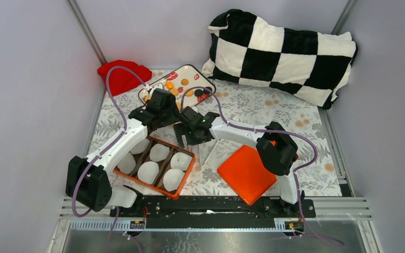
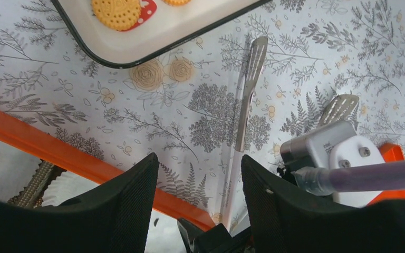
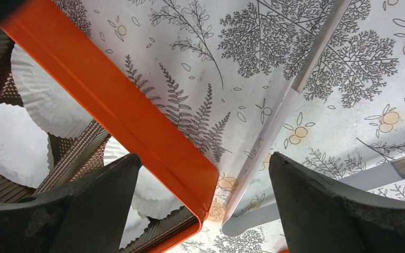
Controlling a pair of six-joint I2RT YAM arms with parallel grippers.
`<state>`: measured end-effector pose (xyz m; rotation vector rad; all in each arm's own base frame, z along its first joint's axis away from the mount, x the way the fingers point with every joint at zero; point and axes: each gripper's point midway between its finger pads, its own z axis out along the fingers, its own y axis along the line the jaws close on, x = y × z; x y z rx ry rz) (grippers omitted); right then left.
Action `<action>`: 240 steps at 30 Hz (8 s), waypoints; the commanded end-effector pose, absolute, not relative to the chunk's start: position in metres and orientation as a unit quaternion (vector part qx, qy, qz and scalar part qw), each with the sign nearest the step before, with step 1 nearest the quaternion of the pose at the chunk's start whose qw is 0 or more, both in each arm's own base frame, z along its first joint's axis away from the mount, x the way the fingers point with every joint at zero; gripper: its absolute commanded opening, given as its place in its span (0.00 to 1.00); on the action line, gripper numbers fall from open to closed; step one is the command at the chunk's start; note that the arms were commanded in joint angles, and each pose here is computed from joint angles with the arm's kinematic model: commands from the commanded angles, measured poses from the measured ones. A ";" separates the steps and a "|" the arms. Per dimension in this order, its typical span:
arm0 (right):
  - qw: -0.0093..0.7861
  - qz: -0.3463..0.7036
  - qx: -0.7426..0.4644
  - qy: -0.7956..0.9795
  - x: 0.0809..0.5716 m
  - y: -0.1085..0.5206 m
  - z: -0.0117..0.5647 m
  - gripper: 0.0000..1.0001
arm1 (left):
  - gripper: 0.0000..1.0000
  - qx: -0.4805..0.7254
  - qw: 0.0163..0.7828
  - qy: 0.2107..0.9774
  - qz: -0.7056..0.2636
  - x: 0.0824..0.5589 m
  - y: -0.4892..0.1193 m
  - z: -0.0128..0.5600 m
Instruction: Pack the cookies
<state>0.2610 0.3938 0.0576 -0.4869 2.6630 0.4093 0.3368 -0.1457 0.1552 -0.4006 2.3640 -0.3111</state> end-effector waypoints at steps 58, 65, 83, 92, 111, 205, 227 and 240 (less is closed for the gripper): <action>0.218 0.062 -0.108 0.968 0.349 0.349 0.028 0.67 | 0.67 -0.161 0.329 0.921 -0.135 0.311 -0.145 0.110; 0.188 0.036 -0.110 0.975 0.327 0.326 -0.006 0.48 | 0.67 -0.160 0.324 0.922 -0.140 0.312 -0.148 0.108; 0.298 -0.017 -0.196 0.934 0.367 0.311 0.146 0.00 | 0.67 -0.161 0.335 0.917 -0.141 0.312 -0.146 0.123; 0.235 -0.028 -0.223 0.946 0.308 0.263 0.112 0.00 | 0.67 -0.164 0.353 0.909 -0.148 0.315 -0.147 0.136; 0.181 -0.024 -0.280 0.942 0.317 0.262 0.031 0.00 | 0.67 -0.158 0.344 0.914 -0.148 0.318 -0.156 0.125; 0.151 -0.034 -0.144 0.977 0.340 0.193 0.010 1.00 | 0.68 -0.147 0.294 0.930 -0.165 0.296 -0.167 0.087; 0.198 0.014 -0.153 0.968 0.339 0.203 0.071 0.44 | 0.68 -0.145 0.309 0.925 -0.164 0.305 -0.168 0.105; 0.265 0.053 -0.147 0.952 0.323 0.198 0.150 0.46 | 0.70 -0.141 0.354 0.909 -0.169 0.397 -0.198 0.171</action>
